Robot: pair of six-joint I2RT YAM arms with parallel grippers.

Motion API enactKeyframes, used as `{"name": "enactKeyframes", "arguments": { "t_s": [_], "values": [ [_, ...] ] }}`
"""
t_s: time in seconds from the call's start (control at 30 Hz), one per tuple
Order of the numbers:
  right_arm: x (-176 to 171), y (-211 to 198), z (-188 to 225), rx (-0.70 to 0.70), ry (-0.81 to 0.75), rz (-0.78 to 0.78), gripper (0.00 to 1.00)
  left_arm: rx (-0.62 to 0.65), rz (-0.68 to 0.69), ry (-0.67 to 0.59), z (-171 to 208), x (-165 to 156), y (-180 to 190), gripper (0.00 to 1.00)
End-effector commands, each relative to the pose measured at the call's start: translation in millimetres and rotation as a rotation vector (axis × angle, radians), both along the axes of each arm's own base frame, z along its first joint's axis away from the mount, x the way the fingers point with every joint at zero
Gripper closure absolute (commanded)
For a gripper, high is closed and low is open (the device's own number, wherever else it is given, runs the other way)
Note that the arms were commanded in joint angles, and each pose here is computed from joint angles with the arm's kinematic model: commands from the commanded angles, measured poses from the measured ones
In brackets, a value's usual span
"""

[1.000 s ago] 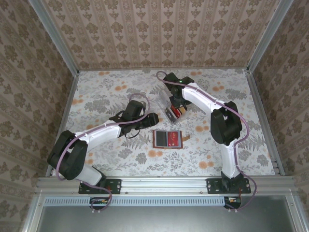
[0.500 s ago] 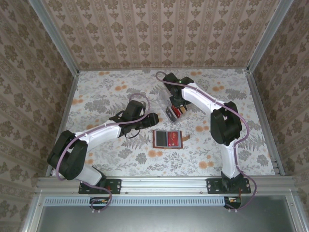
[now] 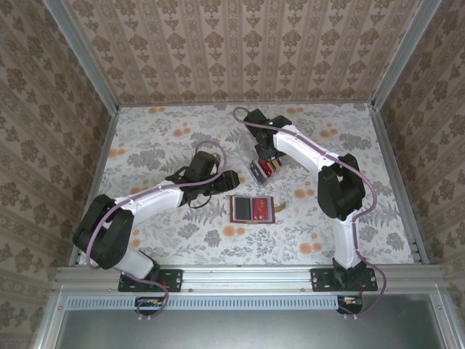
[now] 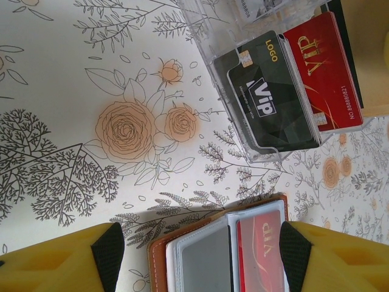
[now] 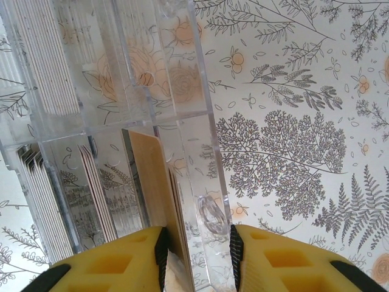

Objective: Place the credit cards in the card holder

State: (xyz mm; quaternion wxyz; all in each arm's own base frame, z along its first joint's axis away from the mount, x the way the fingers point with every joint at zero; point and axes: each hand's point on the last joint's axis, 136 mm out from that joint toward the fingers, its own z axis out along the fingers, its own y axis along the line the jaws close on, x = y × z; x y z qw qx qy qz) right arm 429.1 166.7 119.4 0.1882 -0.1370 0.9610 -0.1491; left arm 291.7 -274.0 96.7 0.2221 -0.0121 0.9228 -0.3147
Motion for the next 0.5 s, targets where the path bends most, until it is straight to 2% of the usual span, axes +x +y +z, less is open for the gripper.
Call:
{"name": "enactKeyframes", "arguments": {
  "t_s": [0.0, 0.47],
  "values": [
    [-2.4, -5.9, 18.6, -0.039, -0.036, 0.008, 0.67, -0.027, -0.004, 0.005, 4.6, 2.7, -6.4, 0.29],
    [-3.7, -2.1, 17.9, -0.037, -0.031, 0.024, 0.81, -0.025, -0.010, 0.016, 1.7, 2.8, -8.8, 0.29]
  ]
}}
